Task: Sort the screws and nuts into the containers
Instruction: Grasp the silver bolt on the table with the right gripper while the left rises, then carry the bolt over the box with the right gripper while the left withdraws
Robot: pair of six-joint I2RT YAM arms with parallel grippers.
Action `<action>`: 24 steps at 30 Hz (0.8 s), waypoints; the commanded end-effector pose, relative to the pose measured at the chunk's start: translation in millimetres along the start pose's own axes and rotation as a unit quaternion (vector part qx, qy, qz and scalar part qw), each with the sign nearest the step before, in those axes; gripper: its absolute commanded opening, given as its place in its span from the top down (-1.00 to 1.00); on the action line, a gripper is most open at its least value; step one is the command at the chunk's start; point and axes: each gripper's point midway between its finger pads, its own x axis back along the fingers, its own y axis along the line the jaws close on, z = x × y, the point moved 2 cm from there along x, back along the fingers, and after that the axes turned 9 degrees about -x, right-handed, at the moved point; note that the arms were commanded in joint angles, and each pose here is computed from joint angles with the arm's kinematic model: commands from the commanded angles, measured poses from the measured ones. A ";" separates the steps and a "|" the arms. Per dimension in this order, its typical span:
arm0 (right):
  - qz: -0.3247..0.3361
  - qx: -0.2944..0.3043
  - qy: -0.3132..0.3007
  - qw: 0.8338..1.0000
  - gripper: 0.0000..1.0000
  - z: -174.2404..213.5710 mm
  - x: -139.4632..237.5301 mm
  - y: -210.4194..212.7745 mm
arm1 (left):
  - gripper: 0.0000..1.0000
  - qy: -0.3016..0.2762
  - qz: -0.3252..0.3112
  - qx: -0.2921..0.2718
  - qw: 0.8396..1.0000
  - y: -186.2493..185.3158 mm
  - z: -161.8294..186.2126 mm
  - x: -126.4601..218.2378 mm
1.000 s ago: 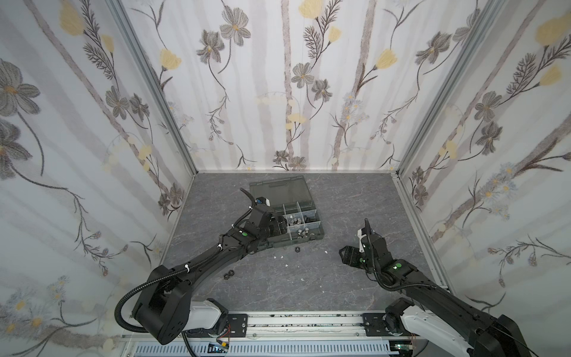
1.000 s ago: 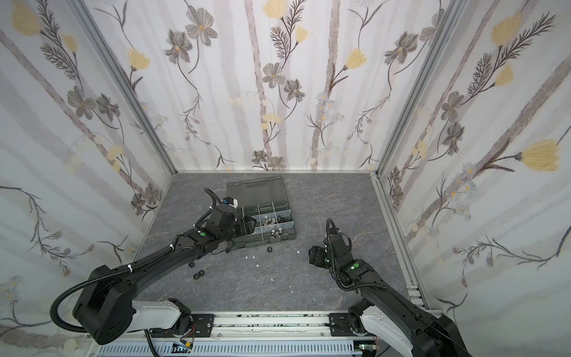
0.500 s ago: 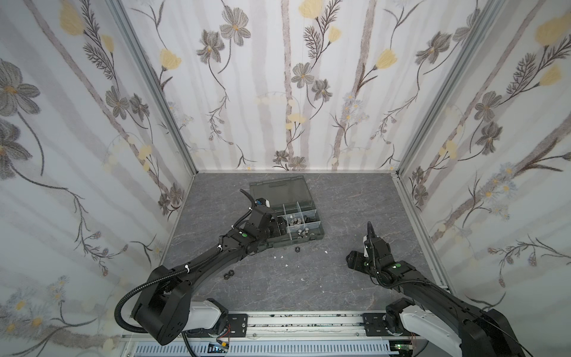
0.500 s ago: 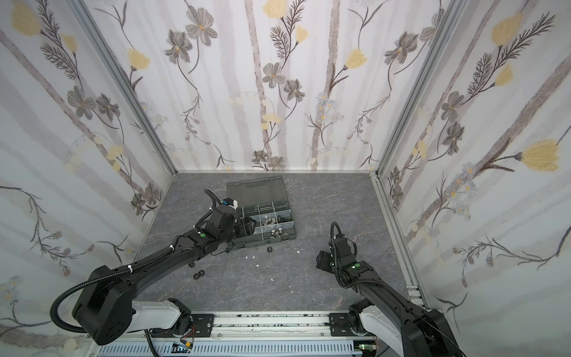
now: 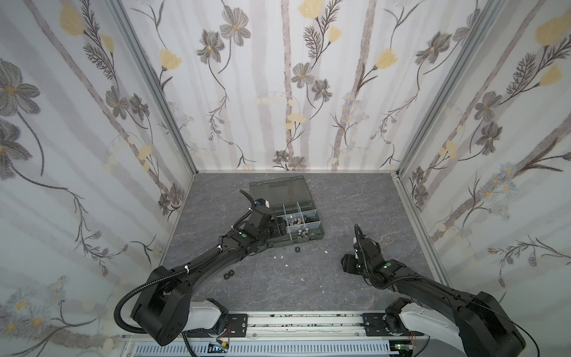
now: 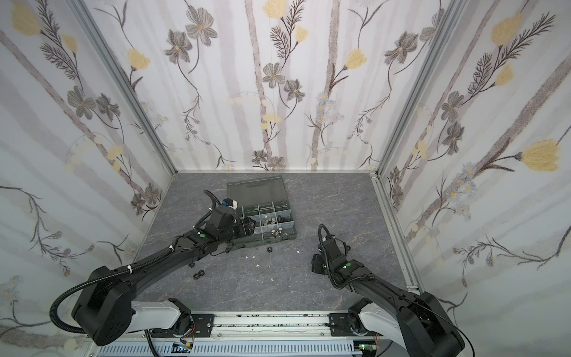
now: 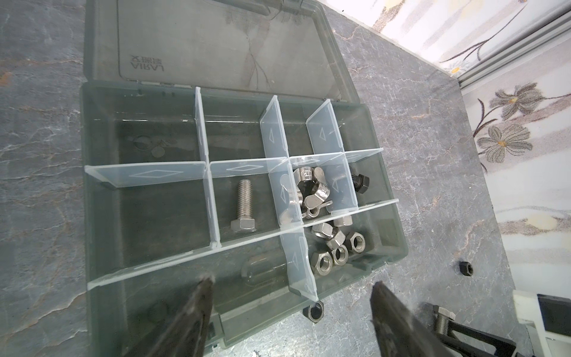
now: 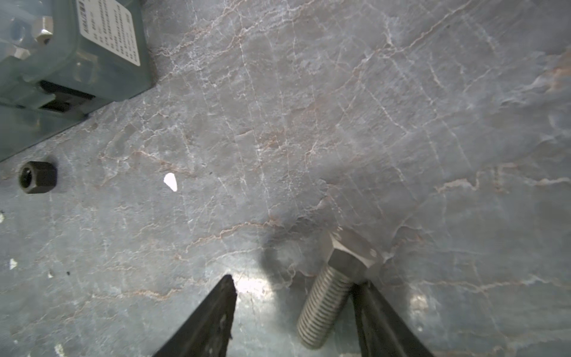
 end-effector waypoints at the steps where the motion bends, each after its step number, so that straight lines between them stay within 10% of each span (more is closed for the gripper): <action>1: 0.046 -0.008 -0.010 0.999 -0.18 0.0 -2.6 -14.5 | -0.60 -0.009 -0.002 0.008 1.000 1.0 -2.4 0.7; 14: 0.028 0.003 -0.014 1.000 0.91 -0.7 -4.3 -6.0 | -0.64 -0.015 0.003 0.013 1.000 0.0 -4.4 8.8; 24: -0.104 0.053 -0.045 0.992 1.00 -38.5 24.4 66.8 | -0.86 -0.055 0.004 0.015 0.998 3.5 -22.4 40.8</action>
